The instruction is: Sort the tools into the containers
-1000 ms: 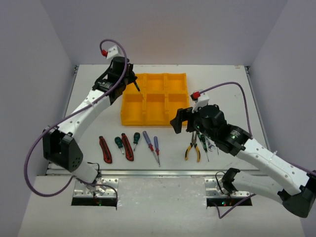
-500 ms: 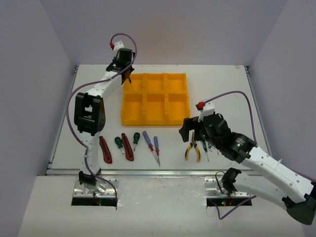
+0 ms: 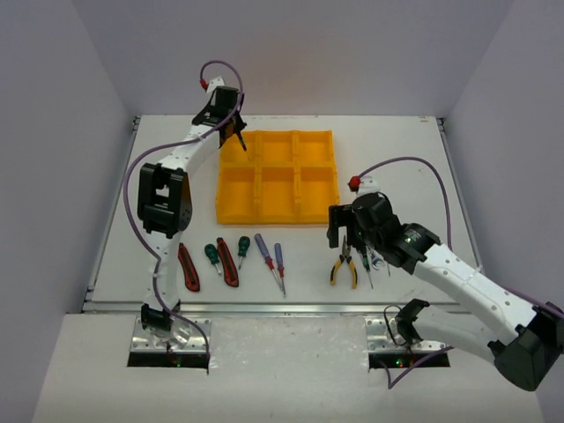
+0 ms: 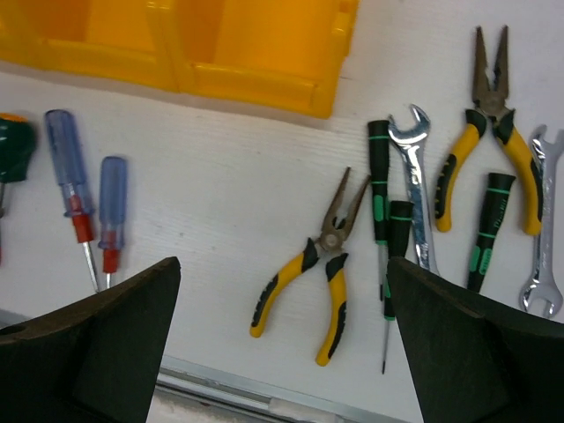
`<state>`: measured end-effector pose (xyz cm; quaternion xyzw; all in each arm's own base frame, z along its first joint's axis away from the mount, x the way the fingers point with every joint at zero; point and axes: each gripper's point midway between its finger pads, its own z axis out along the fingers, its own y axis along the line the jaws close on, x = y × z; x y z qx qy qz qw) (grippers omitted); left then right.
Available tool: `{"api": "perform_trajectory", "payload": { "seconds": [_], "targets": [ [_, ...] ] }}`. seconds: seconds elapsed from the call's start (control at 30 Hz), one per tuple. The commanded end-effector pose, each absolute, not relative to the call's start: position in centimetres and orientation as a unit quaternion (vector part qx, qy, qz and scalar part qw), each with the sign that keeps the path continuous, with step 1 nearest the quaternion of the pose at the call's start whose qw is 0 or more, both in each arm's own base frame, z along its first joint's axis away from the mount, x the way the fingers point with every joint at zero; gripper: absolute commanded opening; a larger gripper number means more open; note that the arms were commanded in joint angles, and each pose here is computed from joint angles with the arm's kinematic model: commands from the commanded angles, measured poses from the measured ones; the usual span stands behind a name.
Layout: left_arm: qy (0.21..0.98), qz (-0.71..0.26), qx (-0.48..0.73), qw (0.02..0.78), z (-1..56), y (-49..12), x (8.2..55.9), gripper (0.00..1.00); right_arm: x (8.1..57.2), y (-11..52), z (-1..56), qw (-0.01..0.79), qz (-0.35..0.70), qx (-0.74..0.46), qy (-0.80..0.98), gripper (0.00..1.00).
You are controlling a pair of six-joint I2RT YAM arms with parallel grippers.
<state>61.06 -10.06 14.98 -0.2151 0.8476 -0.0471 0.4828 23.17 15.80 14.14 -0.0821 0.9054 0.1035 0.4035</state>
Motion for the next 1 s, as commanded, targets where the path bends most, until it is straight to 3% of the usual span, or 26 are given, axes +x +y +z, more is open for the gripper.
{"api": "perform_trajectory", "payload": {
  "seconds": [0.0, 0.03, 0.07, 0.1, 0.23, 0.43, 0.53, 0.6, 0.63, 0.77, 0.97],
  "targets": [
    [0.853, -0.087, -0.213, 0.469, 15.6, -11.9, 61.3, 0.26, 24.6, 14.1, 14.3, 0.385, 0.1, -0.022, 0.917, 0.99],
    [0.855, -0.091, -0.212, 0.465, 15.5, -12.1, 61.2, 0.37, 24.8, 13.9, 14.1, 0.38, 0.099, -0.02, 0.92, 0.99],
    [0.856, -0.092, -0.212, 0.462, 15.6, -12.1, 61.0, 0.58, 25.0, 13.4, 14.1, 0.378, 0.09, -0.018, 0.921, 0.99],
    [0.855, -0.094, -0.212, 0.464, 16.0, -12.2, 60.9, 0.7, 25.1, 13.2, 14.1, 0.375, 0.082, -0.018, 0.923, 0.99],
    [0.836, -0.107, -0.208, 0.497, 21.2, -12.5, 59.7, 0.91, 26.4, 11.0, 14.0, 0.365, 0.05, 0.008, 0.93, 0.99],
    [0.783, -0.145, -0.197, 0.572, 34.7, -12.0, 52.9, 1.0, 27.0, 9.3, 13.3, 0.336, 0.023, 0.007, 0.942, 0.97],
    [0.768, -0.16, -0.192, 0.59, 38.0, -12.3, 47.0, 1.0, 26.6, 8.4, 11.8, 0.311, -0.003, 0.005, 0.951, 0.85],
    [0.778, -0.163, -0.196, 0.574, 35.5, -12.2, 43.6, 1.0, 26.3, 8.2, 10.5, 0.289, -0.01, -0.001, 0.957, 0.72],
    [0.763, -0.189, -0.19, 0.588, 36.8, -12.1, 40.5, 1.0, 26.1, 8.3, 9.6, 0.273, -0.012, -0.008, 0.962, 0.66],
    [0.778, -0.211, -0.169, 0.567, 34.0, -12.3, 36.8, 1.0, 25.0, 9.4, 7.2, 0.225, 0.009, -0.026, 0.974, 0.5],
    [0.815, -0.187, -0.117, 0.536, 30.1, -11.3, 32.2, 1.0, 23.8, 8.6, 3.4, 0.181, -0.014, -0.022, 0.983, 0.44]
  ]
}}
